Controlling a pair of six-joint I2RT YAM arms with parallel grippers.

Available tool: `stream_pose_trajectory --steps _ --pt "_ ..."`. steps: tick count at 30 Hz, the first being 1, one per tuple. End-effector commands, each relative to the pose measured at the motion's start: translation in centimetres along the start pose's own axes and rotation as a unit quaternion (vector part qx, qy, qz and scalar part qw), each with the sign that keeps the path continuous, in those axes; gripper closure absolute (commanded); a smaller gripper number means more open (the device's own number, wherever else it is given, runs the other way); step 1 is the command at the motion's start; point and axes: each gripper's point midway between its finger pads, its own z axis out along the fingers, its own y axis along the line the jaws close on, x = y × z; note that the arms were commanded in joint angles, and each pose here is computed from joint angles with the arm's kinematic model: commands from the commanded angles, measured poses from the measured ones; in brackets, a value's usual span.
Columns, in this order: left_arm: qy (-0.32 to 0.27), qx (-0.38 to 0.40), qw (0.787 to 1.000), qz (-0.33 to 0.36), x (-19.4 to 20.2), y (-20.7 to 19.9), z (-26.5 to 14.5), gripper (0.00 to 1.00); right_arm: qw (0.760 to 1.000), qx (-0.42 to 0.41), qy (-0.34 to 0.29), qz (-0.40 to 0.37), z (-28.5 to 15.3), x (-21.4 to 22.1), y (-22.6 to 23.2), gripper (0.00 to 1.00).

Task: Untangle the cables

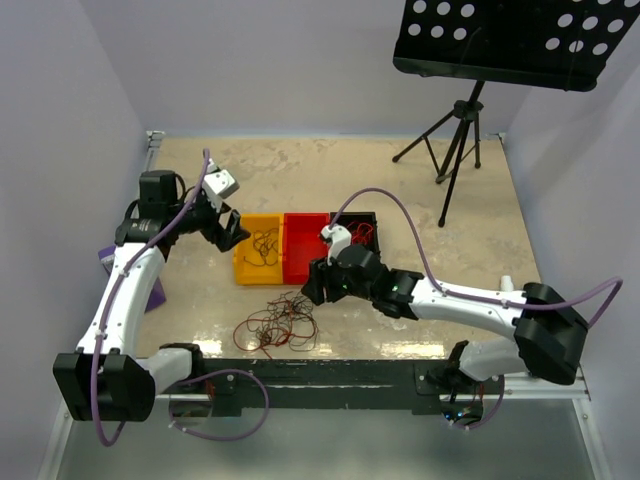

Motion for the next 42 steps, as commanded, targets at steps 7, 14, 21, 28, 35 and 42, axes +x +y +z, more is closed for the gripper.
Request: stream_pose_trajectory --steps 7,14,21,28,35,42 --pt "0.001 0.08 0.996 0.039 -0.1 -2.6 -0.7 0.12 0.998 -0.054 0.016 -0.014 2.0 1.7 1.7 0.48" --pt "-0.007 0.085 0.995 0.043 -0.4 -2.9 -0.8 0.12 0.998 -0.046 0.036 -0.023 2.9 3.4 1.0 0.49" --pt "-0.009 0.09 0.995 0.038 -0.2 -3.3 -0.8 0.12 0.998 -0.036 0.046 -0.039 4.4 3.8 0.7 0.58" --pt "-0.022 0.094 0.995 0.034 -0.4 -3.8 -0.9 0.12 0.998 -0.042 0.018 -0.042 3.6 0.9 2.3 1.0" --pt "-0.046 0.143 0.988 0.028 -1.2 -6.1 -0.9 0.12 0.995 -0.075 -0.052 -0.037 -2.3 -5.1 6.7 1.0" --pt "-0.099 0.214 0.971 0.027 -3.5 -9.6 -2.3 0.07 0.989 -0.118 -0.086 -0.026 -7.0 -8.4 10.8 1.0"
